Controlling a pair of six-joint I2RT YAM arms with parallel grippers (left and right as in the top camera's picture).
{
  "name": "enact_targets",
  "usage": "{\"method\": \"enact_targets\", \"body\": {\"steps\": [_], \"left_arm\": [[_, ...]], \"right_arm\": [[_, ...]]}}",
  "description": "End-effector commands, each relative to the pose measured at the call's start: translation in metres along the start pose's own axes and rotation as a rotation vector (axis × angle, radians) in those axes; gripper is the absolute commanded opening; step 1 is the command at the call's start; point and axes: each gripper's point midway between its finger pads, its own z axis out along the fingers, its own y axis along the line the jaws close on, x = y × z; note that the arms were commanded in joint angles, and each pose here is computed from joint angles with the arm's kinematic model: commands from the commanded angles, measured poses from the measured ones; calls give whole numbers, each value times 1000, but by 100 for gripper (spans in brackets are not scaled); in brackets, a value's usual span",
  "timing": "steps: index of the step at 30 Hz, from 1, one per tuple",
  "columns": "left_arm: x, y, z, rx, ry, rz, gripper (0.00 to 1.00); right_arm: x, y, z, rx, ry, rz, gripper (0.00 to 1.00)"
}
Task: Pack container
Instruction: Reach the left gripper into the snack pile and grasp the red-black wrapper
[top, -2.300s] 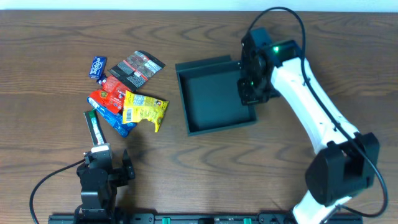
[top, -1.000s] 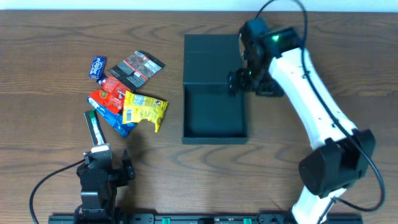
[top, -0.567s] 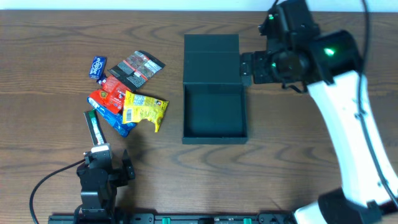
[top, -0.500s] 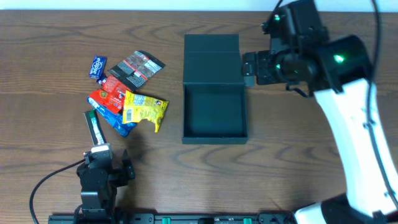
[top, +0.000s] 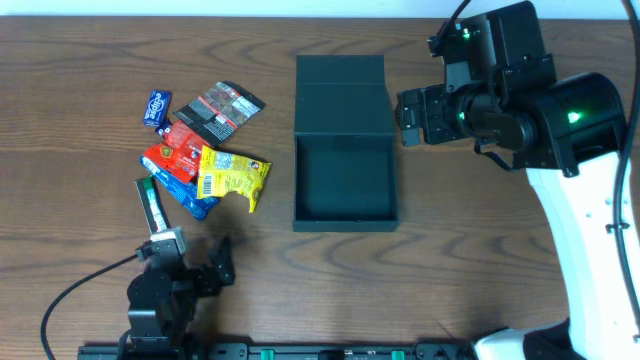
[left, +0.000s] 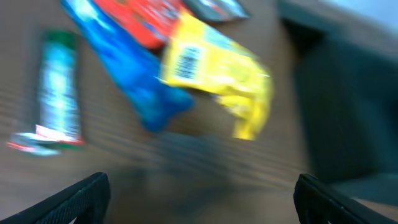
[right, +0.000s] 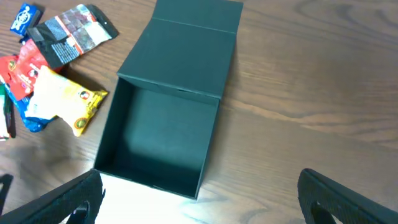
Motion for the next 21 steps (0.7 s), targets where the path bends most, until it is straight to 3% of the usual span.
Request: {"method": "enact_targets", "body": {"steps": [1,6,12,16,21], "left_arm": [[10,-29,-2,161,83,-267,95],[9,-35,-3,191,100,-399,95],[-42,-76,-18,414,-81,-239,96],[-58,-70,-17,351,-127,-219,96],[-69,-55,-2,198,-83,-123,96]], "right_arm": [[-2,2,-3,1,-12,-26,99],[-2,2,-3,1,-11,-27,99],[-2,2,-3,1,-14,-27,99],[-8,1,-4,7,-38,-44,99],[-32,3,-6,12,-136,-124,99]]}}
